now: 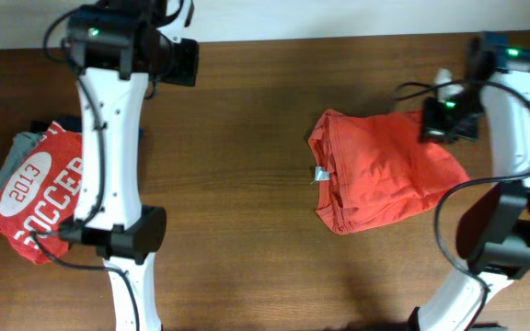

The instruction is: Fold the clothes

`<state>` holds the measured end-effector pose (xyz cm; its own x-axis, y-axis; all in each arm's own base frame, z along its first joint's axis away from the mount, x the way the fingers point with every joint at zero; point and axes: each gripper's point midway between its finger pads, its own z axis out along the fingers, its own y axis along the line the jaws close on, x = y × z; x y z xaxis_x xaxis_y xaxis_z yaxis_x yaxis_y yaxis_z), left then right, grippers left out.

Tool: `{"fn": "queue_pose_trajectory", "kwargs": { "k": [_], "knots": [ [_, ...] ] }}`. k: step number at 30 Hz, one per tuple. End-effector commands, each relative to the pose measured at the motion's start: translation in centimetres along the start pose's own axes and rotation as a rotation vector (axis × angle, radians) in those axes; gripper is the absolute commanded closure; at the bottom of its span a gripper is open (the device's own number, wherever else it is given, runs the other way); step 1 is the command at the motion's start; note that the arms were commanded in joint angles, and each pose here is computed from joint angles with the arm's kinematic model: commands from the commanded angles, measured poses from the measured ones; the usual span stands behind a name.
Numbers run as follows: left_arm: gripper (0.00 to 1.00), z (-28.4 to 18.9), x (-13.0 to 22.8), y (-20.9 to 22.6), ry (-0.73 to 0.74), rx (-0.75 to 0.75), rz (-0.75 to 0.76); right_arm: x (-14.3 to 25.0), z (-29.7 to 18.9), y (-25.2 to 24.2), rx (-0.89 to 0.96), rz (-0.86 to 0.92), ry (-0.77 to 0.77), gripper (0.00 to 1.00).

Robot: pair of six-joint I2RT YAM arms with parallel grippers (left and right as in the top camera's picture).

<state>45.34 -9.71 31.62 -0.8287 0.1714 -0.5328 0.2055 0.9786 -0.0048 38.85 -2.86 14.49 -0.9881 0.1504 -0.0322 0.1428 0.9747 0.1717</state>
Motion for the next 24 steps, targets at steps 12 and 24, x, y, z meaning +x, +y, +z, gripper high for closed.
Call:
{"fn": "queue_pose_trajectory", "kwargs": {
  "k": [12, 24],
  "knots": [
    [0.51, -0.9, -0.1, 0.6, -0.017, -0.028, -0.006, 2.8, 7.9, 11.5, 0.21, -0.193, 0.098, 0.96],
    [0.5, -0.9, -0.1, 0.6, -0.017, -0.028, -0.005, 4.2, 11.6, 12.3, 0.213, -0.231, 0.153, 0.72]
  ]
}}
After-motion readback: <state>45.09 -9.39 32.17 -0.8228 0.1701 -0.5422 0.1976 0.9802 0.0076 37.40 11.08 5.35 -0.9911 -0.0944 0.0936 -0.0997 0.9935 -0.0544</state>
